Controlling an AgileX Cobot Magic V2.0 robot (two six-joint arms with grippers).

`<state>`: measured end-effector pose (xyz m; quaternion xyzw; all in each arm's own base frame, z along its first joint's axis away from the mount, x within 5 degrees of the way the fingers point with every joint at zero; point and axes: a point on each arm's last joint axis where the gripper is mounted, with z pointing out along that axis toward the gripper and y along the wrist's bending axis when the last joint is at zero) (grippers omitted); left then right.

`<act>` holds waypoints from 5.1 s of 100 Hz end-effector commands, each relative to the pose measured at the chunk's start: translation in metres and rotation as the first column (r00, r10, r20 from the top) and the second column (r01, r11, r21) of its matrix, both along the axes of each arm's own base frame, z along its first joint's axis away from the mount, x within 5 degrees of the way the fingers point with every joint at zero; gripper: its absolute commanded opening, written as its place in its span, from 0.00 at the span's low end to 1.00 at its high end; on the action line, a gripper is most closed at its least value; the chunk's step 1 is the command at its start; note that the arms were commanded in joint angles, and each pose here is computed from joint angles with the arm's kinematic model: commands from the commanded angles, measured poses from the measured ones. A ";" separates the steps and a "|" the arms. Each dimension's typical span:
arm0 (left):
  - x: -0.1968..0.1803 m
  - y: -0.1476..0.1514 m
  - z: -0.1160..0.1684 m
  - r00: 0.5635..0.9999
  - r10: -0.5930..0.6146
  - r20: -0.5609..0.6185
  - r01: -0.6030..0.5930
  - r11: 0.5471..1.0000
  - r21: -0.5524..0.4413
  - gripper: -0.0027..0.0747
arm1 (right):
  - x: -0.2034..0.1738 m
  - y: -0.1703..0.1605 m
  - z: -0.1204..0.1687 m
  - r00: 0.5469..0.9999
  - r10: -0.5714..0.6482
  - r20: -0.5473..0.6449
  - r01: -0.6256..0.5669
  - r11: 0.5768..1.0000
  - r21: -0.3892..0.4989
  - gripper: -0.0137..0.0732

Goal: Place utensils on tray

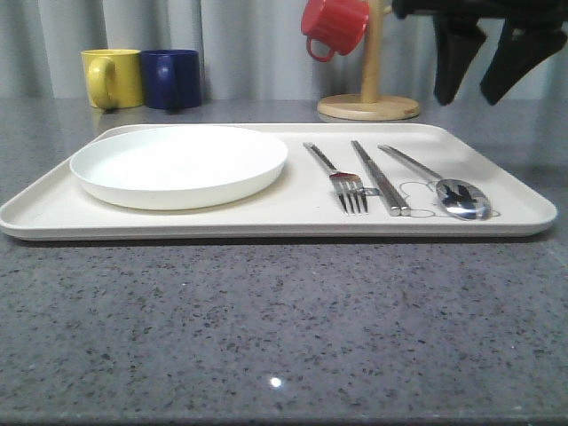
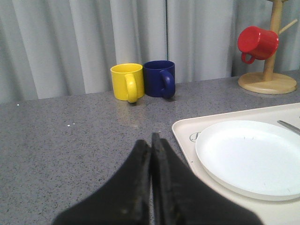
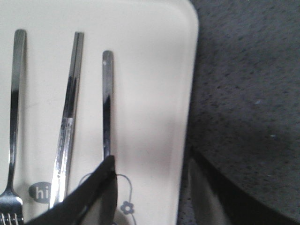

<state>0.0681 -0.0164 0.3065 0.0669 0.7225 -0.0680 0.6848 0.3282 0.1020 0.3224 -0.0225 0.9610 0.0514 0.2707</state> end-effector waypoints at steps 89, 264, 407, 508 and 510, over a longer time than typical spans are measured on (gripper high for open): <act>-0.001 0.003 0.015 0.995 0.035 0.088 -0.033 0.999 -0.026 0.01 | -0.226 -0.091 0.009 0.758 -0.047 0.651 0.030 0.999 0.036 0.57; -0.001 0.003 0.015 0.995 0.035 0.088 -0.033 0.999 -0.026 0.01 | -0.261 -0.097 -0.029 0.546 -0.122 0.829 0.038 0.992 0.120 0.08; -0.001 0.003 0.015 0.995 0.035 0.088 -0.033 0.999 -0.026 0.01 | -0.275 -0.100 -0.108 0.354 -0.146 0.924 0.045 0.989 0.139 0.08; -0.002 0.005 0.012 0.994 0.055 0.098 -0.052 0.998 -0.029 0.01 | -0.275 -0.100 -0.108 0.354 -0.146 0.924 0.045 0.989 0.139 0.08; -0.003 0.006 0.011 0.993 0.063 0.100 -0.059 0.998 -0.037 0.01 | -0.275 -0.100 -0.108 0.354 -0.146 0.924 0.045 0.989 0.139 0.08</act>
